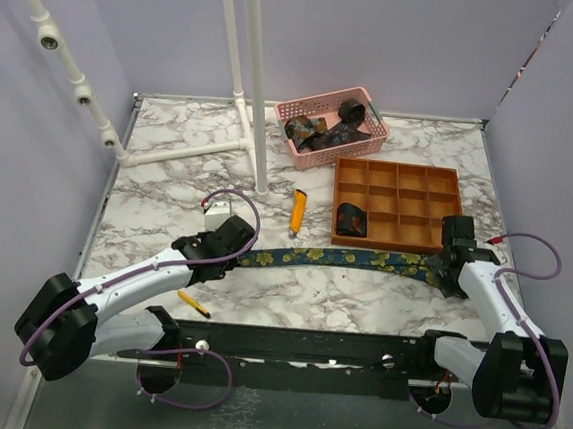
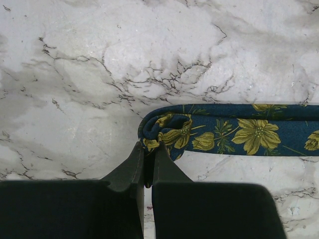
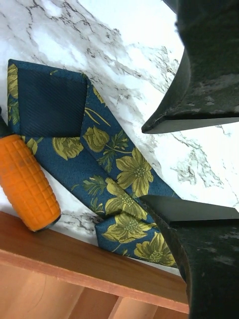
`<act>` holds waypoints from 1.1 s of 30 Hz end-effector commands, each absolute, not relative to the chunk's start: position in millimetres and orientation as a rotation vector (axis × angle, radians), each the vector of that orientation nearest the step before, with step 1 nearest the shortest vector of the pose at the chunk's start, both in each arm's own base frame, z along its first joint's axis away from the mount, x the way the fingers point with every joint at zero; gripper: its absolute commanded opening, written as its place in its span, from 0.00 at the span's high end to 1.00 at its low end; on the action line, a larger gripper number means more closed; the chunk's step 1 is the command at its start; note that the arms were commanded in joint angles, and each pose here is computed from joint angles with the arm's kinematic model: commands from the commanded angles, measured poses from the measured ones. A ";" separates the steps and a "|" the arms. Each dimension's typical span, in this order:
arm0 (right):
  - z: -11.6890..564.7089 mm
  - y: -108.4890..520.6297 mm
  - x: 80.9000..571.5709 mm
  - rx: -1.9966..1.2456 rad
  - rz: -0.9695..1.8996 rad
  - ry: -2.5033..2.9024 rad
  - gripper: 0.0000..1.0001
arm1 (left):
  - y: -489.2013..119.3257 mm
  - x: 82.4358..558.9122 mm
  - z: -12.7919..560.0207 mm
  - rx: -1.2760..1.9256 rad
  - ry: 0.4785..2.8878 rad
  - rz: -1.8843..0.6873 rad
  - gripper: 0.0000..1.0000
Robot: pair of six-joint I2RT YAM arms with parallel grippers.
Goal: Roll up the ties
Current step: Flatten out the tie at the center of the board.
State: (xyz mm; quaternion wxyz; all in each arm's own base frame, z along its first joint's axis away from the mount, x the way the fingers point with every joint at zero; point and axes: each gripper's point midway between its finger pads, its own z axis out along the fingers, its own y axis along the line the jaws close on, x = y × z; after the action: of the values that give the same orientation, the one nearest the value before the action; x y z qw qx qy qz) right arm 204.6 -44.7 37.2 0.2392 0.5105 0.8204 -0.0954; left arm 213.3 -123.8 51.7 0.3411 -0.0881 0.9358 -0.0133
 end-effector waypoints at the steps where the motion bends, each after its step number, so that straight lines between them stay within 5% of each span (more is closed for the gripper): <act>1: 50.3 -49.6 215.0 1.323 -0.263 2.248 0.44 | -127.1 210.9 48.7 -0.219 2.440 -0.058 1.00; 8: 32.5 -64.1 212.7 1.394 -0.340 2.319 0.58 | -128.6 210.6 51.2 -0.220 2.432 -0.077 1.00; 14: 16.1 -74.5 209.0 1.477 -0.345 2.392 0.61 | -129.1 210.3 53.2 -0.218 2.423 -0.085 1.00; 17: 10.9 -78.1 209.2 1.482 -0.351 2.430 0.75 | -129.7 209.9 54.2 -0.218 2.418 -0.090 1.00; 20: 9.9 -85.3 207.8 1.485 -0.395 2.447 0.99 | -130.9 208.9 54.5 -0.211 2.416 -0.094 1.00; 33: 31.2 -132.4 217.2 1.377 -0.637 2.464 1.00 | -133.6 205.8 49.2 -0.189 2.439 -0.087 1.00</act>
State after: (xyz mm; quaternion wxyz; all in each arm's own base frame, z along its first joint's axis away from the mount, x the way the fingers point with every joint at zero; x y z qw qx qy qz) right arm 220.5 -109.1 21.6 0.1282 0.4913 0.8444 -0.1709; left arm 210.1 -134.0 55.7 0.3483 -0.0762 0.9336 -0.0349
